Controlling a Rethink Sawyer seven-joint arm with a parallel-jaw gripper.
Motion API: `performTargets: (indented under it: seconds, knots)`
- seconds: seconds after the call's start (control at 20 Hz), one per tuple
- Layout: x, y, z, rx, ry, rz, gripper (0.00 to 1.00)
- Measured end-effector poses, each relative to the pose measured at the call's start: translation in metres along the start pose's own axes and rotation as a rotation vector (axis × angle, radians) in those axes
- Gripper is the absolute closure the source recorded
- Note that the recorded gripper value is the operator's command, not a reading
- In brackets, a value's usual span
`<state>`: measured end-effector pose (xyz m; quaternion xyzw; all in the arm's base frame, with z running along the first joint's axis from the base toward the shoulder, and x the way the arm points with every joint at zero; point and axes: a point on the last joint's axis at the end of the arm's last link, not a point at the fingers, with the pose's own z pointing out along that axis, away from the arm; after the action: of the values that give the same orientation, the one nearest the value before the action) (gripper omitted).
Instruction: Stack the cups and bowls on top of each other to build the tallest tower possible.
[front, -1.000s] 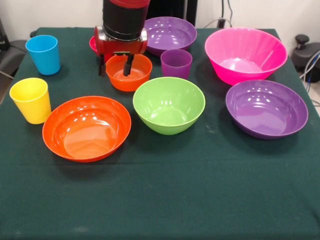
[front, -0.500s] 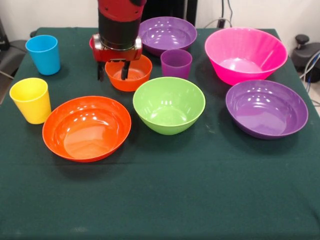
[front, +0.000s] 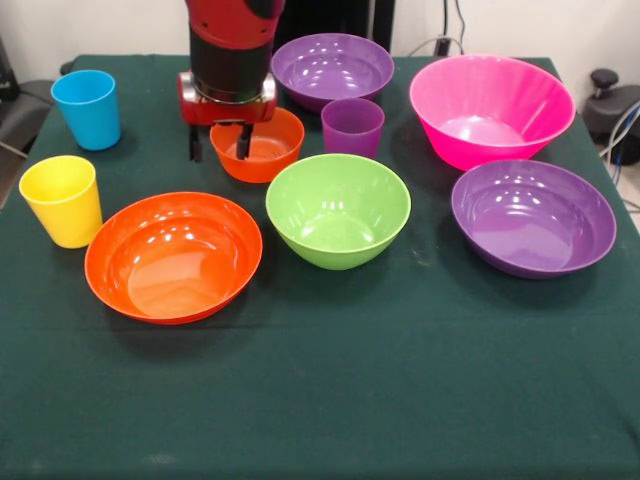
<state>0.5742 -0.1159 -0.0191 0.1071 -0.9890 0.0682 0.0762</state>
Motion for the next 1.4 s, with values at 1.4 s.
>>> performTargets:
  seconds: [1.4]
  knots:
    - [0.071,-0.026,0.001,0.017,0.064,-0.027,0.0]
